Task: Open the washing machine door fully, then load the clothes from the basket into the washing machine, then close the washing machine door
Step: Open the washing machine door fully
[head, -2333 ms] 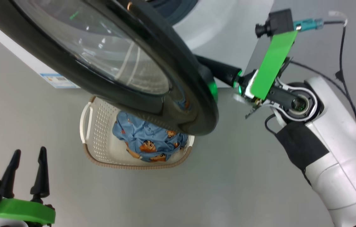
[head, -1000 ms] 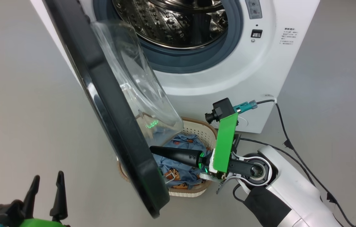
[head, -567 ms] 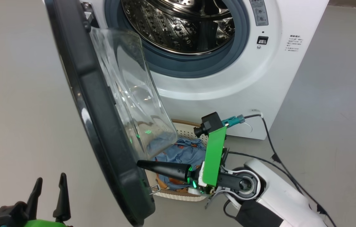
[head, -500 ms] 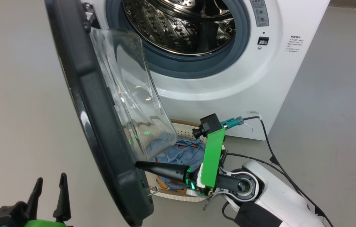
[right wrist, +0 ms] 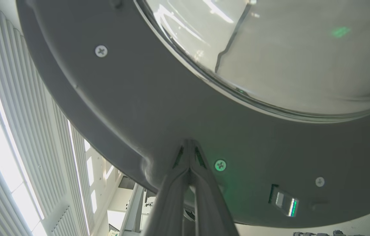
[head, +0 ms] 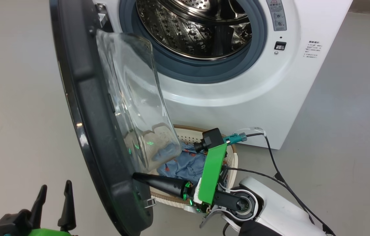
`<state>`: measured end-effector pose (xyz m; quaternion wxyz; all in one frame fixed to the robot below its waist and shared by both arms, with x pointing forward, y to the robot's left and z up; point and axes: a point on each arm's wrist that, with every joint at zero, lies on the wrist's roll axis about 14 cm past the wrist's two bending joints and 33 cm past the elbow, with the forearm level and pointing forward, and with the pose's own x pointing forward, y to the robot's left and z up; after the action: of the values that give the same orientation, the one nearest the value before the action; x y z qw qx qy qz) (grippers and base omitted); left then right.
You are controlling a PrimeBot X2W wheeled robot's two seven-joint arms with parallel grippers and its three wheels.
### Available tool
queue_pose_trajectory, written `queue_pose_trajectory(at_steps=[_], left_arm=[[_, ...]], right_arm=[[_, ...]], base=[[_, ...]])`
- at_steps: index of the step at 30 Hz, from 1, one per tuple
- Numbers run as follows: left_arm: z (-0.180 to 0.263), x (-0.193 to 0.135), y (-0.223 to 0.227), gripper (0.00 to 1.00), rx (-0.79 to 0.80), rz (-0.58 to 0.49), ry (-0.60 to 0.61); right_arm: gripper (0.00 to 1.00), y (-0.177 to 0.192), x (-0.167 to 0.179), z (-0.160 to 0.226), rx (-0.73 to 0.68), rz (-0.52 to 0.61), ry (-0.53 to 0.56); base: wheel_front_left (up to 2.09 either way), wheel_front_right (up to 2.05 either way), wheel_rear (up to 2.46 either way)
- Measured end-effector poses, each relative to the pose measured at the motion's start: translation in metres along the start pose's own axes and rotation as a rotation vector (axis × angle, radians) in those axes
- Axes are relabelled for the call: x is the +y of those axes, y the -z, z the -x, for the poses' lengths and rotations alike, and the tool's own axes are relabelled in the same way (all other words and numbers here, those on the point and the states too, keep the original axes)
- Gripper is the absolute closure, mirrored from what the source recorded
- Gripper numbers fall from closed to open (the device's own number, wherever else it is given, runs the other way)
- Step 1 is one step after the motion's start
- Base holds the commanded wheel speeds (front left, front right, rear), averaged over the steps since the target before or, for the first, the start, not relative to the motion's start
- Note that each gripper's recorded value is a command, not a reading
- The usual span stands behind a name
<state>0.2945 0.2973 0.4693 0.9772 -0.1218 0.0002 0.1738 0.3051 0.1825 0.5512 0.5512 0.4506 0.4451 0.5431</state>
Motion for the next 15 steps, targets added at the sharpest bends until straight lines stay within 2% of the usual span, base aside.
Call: queue_pose_trajectory(at_steps=[8,9,10,11,14,15], left_arm=[[0.003,0.001,0.005,0.00,0.014,0.002,-0.001],[0.004,0.002,0.006,0.00,0.018,0.002,-0.002],[0.004,0.002,0.007,0.00,0.021,0.003,-0.002],[0.004,0.002,0.008,0.00,0.022,0.003,-0.002],[0.002,0.002,0.007,0.00,0.017,0.003,0.002],[0.003,0.002,0.007,0.00,0.018,0.002,0.001]], right_arm=[[1.00,-0.007,0.008,0.006,-0.054,0.000,-0.014],[0.97,-0.008,0.009,0.007,-0.063,0.009,-0.016],[0.83,-0.010,0.011,0.008,-0.077,0.022,-0.016],[0.64,-0.013,0.012,0.010,-0.092,0.032,-0.017],[0.54,-0.019,0.015,0.021,-0.145,0.034,-0.026],[0.41,-0.020,0.014,0.025,-0.160,0.038,-0.023]], base=[[0.00,0.00,0.00],[0.00,0.00,0.00],[0.00,0.00,0.00],[0.00,0.00,0.00],[0.00,0.00,0.00],[0.00,0.00,0.00]])
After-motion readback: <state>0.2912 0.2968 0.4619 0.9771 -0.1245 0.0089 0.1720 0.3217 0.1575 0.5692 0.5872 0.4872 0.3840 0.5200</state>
